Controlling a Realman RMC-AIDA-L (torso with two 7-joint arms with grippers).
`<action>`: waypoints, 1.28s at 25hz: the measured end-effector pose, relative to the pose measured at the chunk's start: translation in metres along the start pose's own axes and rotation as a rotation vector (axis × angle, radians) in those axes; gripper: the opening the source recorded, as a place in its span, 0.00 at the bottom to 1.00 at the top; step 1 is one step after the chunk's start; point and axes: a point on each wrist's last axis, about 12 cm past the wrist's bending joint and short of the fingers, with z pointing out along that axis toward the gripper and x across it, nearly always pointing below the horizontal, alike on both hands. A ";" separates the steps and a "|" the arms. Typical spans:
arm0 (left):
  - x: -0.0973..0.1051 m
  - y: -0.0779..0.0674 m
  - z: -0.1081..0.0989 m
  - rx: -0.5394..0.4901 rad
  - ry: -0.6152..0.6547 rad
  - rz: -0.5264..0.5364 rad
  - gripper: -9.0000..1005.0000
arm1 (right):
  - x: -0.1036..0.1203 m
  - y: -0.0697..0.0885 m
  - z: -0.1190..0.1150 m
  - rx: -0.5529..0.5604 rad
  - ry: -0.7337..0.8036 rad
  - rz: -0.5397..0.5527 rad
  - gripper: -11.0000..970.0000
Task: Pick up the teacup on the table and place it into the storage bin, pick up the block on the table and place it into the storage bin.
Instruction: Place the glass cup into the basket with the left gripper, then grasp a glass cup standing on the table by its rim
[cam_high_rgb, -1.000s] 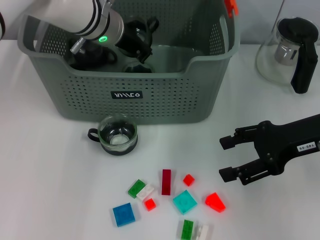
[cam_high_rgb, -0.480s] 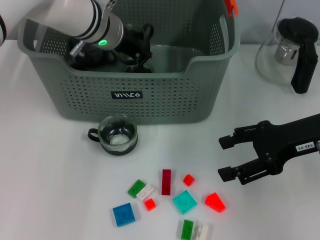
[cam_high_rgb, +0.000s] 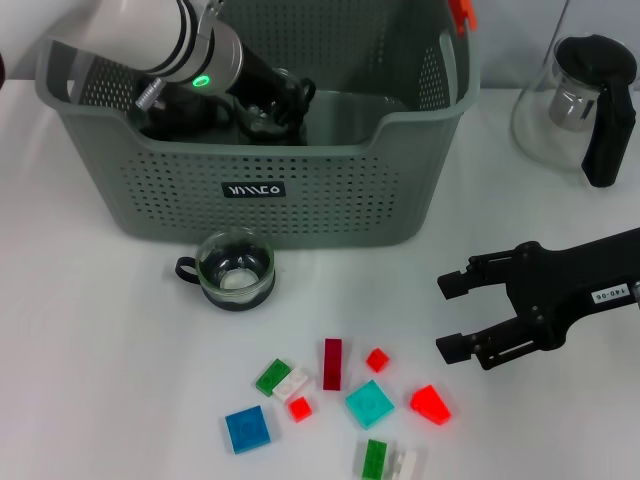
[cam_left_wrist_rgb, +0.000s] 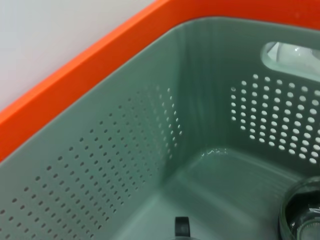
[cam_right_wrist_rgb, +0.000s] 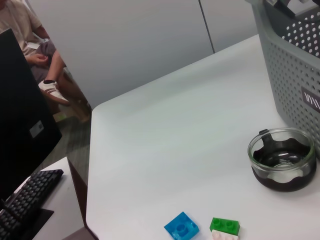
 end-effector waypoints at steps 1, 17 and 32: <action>0.000 0.000 -0.001 -0.003 -0.007 -0.004 0.32 | 0.000 0.000 0.000 0.000 0.000 0.000 0.96; -0.012 0.025 -0.066 -0.059 -0.091 -0.084 0.80 | 0.001 0.000 -0.002 0.003 0.001 -0.005 0.96; 0.015 -0.037 -0.168 0.180 -0.097 0.050 0.87 | -0.001 -0.002 -0.006 0.023 -0.024 -0.003 0.96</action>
